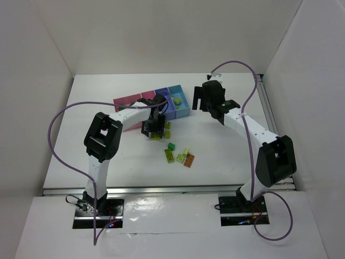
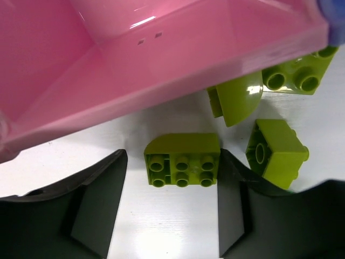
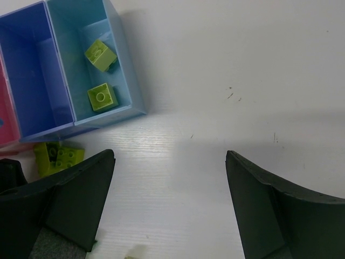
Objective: Sort the legos into containers by color
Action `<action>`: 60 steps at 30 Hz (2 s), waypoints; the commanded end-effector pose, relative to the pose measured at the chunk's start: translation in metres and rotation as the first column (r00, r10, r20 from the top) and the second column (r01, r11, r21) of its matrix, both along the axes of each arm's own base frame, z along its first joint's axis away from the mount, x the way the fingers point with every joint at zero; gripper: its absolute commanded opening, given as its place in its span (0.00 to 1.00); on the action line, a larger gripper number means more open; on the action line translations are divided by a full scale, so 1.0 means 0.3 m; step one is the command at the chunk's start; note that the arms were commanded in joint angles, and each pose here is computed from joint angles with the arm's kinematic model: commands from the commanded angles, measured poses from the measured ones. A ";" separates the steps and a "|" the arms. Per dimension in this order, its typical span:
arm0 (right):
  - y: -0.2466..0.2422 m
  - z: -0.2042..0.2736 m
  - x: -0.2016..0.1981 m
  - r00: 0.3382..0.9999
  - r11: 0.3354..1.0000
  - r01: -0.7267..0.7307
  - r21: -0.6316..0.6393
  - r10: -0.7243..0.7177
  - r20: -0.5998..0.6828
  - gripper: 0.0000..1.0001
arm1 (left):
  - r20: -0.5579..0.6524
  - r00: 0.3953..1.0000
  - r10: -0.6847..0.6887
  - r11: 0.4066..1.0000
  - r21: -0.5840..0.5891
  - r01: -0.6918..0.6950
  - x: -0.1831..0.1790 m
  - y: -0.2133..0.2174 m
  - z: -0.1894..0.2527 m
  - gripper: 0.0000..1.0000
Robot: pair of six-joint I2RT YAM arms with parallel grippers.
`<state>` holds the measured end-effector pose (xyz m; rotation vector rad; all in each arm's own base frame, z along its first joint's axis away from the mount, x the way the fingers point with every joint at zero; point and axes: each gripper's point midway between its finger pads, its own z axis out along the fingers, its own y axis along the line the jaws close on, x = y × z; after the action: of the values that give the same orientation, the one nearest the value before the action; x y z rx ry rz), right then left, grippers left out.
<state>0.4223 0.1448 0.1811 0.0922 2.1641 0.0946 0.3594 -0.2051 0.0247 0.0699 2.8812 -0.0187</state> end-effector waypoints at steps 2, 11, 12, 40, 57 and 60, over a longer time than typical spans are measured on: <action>0.014 0.064 0.009 0.999 0.999 -0.005 0.039 0.003 0.036 0.90 | -0.006 1.000 0.029 1.000 0.006 -0.029 -0.008 0.013 0.004 0.64; 0.022 0.094 0.009 1.000 0.999 -0.008 0.048 0.007 0.022 0.90 | 0.073 0.997 0.005 1.000 -0.020 -0.003 0.035 0.000 0.136 0.42; 0.027 0.123 0.019 0.999 0.998 -0.009 0.056 0.007 0.040 0.90 | 0.092 0.996 0.008 1.000 -0.019 -0.006 0.046 0.001 0.163 0.42; 0.334 -0.053 -0.340 0.920 0.930 -0.346 0.125 0.362 -0.150 0.90 | 0.231 0.948 0.220 0.970 -0.151 -0.188 0.468 0.054 0.320 0.71; 0.550 -0.379 -0.462 0.800 0.864 -0.500 0.047 0.483 -0.356 0.78 | 0.341 0.921 0.189 0.975 -0.178 -0.134 0.318 0.124 0.593 0.75; 0.567 -0.404 -0.448 0.802 0.868 -0.494 0.052 0.477 -0.359 0.74 | 0.334 0.922 0.196 0.974 -0.173 -0.145 0.309 0.143 0.587 0.75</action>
<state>0.2694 0.2982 0.0455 -0.5607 2.5809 0.3195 0.4567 -0.1703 0.1987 -0.1946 2.5104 -0.1888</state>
